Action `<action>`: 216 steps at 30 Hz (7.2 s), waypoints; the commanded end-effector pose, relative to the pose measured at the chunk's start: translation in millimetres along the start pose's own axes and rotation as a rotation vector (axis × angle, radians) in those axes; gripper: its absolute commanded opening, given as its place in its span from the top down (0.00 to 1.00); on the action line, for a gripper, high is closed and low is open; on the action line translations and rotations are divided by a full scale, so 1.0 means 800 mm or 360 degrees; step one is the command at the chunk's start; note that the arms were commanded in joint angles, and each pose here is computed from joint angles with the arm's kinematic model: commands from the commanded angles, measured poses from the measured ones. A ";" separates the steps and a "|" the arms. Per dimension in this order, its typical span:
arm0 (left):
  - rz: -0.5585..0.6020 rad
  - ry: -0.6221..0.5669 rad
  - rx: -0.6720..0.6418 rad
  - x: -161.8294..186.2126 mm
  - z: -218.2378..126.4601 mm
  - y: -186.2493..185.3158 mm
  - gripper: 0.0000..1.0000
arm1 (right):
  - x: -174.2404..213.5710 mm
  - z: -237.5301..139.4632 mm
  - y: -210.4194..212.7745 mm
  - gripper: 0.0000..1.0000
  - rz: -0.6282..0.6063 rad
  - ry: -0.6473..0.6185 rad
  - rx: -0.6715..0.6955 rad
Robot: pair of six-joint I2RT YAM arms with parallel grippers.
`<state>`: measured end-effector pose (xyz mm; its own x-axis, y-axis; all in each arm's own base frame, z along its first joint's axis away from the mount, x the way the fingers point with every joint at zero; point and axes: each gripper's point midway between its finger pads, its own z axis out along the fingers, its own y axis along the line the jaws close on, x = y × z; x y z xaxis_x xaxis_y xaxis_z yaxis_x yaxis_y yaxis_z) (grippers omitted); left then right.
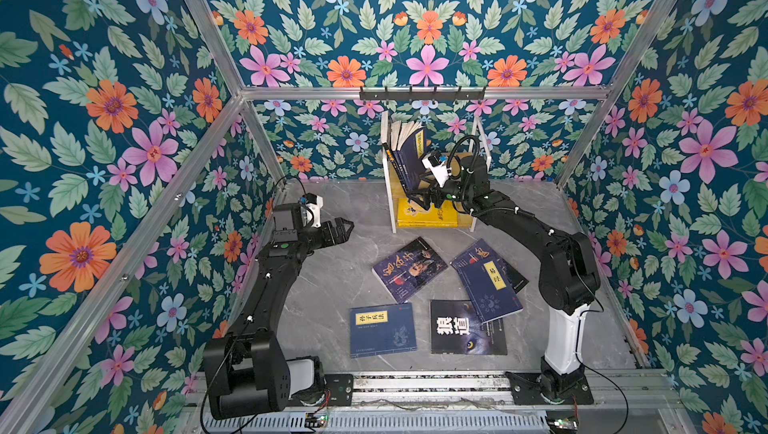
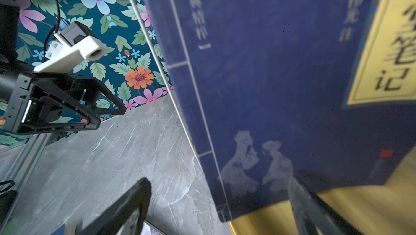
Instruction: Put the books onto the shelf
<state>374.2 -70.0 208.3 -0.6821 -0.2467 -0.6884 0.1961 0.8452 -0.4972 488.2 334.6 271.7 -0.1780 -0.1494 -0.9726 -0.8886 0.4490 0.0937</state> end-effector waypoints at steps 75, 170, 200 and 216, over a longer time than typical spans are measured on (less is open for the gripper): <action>0.0016 -0.0021 -0.0046 -0.006 -0.003 0.010 0.00 | 0.026 0.016 -0.019 0.53 0.0003 0.0125 -0.0155; 0.1370 0.1561 0.0270 0.331 0.007 0.039 0.92 | 0.364 -0.049 0.441 0.21 -0.1251 0.1188 -0.0199; 0.1410 0.1533 0.0293 0.342 0.003 0.036 0.96 | 0.307 -0.027 0.400 0.82 -0.1636 0.1004 0.0204; 0.1360 0.1004 0.0038 0.236 0.019 0.039 0.44 | 0.284 -0.053 0.395 1.00 -0.1585 0.1067 0.0170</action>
<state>243.1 -101.1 42.5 -0.5345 0.7612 -0.3672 0.8249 0.5644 -0.0307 149.1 408.8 86.2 0.3709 -0.8769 -0.3057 -0.7156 -0.0601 -0.6959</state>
